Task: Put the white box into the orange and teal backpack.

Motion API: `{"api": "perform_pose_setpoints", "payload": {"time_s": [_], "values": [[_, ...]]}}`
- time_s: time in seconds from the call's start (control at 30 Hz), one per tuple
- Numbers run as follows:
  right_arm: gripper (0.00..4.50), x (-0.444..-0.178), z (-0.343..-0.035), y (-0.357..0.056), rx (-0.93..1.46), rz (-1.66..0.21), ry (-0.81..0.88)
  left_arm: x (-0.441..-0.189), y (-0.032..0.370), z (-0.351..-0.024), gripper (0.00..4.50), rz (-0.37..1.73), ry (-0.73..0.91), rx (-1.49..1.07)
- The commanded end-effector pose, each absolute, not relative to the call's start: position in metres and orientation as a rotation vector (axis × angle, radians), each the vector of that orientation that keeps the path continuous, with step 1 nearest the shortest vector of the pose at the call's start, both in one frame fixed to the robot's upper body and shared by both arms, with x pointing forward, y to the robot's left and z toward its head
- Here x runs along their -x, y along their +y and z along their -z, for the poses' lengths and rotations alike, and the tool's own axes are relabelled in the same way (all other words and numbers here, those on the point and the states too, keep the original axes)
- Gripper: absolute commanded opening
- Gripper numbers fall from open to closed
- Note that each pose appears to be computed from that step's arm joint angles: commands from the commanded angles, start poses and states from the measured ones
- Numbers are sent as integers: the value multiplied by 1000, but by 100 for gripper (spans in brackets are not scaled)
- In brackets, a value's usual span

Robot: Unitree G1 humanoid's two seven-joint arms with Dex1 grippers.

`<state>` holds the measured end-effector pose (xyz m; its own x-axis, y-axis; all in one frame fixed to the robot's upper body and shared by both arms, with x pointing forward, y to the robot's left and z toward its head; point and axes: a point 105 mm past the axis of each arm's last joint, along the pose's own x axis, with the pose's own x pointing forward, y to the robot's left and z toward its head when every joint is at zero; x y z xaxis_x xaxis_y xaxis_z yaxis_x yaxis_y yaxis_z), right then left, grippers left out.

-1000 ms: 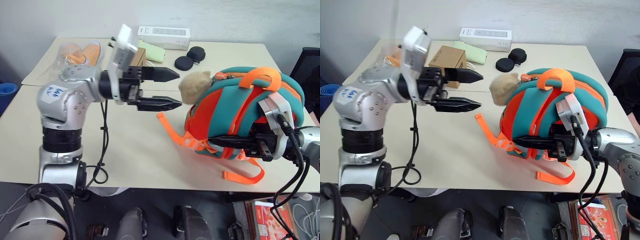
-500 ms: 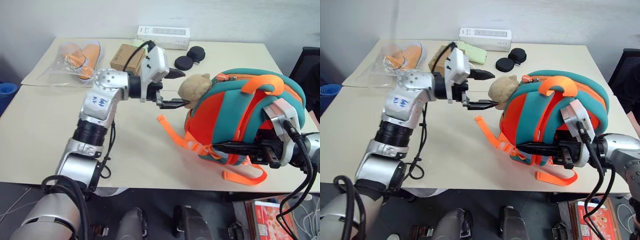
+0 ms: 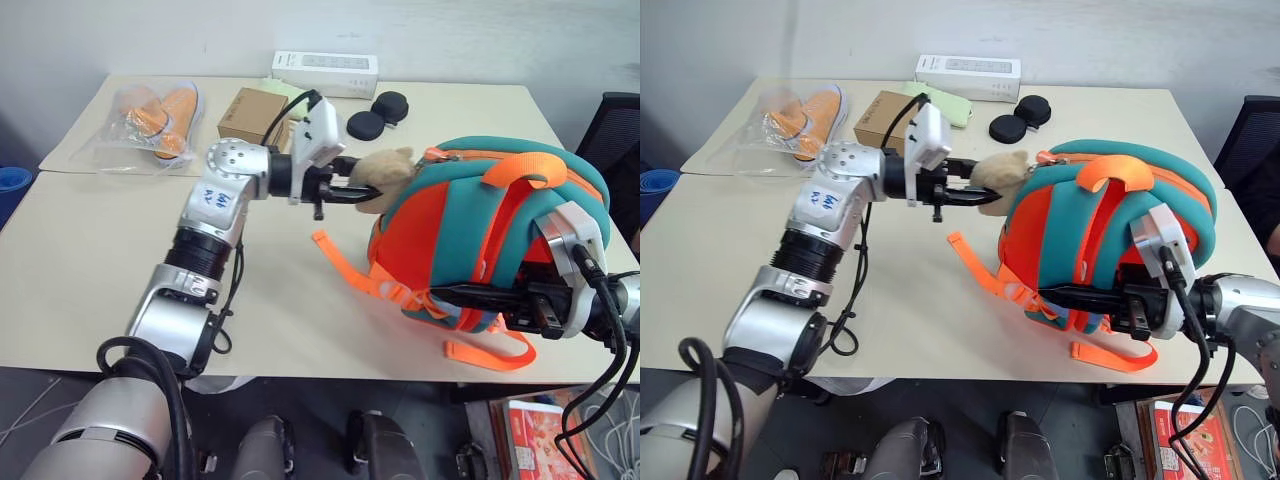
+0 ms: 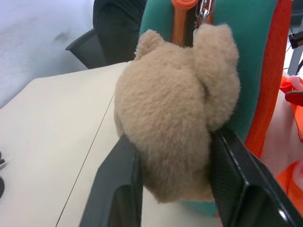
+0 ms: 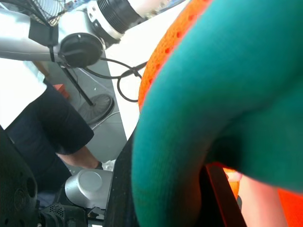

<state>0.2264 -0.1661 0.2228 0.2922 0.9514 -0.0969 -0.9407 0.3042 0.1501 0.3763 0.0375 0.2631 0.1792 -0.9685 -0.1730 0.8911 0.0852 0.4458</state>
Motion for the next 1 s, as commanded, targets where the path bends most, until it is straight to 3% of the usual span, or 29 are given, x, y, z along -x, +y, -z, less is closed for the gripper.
{"api": "perform_pose_setpoints", "payload": {"time_s": [0.03, 0.17, 0.27, 0.47, 0.63, 0.73, 0.87, 1.0], "values": [[0, -227, -235, -181, -43, -1215, 132, -396, 70, -286, 108, 1254, -188, -641], [0, -227, -230, -188, -46, -1194, 147, -405, 88, -301, 106, 1206, -165, -666], [0, -228, -225, -192, -48, -1178, 150, -402, 87, -296, 106, 1253, -151, -691], [0, -233, -220, -191, -44, -1155, 131, -386, 65, -211, 106, 1405, -35, -799], [0, -239, -219, -195, -31, -1124, 135, -390, 52, -156, 106, 1330, 20, -898], [0, -242, -215, -197, -1, -1107, 154, -385, 48, -144, 106, 1353, 26, -929], [0, -249, -212, -201, 9, -1080, 181, -380, 57, -151, 106, 1363, 37, -847], [124, -258, -210, -216, 14, -1053, 237, -366, 80, -162, 226, 1386, 84, -699]]}}
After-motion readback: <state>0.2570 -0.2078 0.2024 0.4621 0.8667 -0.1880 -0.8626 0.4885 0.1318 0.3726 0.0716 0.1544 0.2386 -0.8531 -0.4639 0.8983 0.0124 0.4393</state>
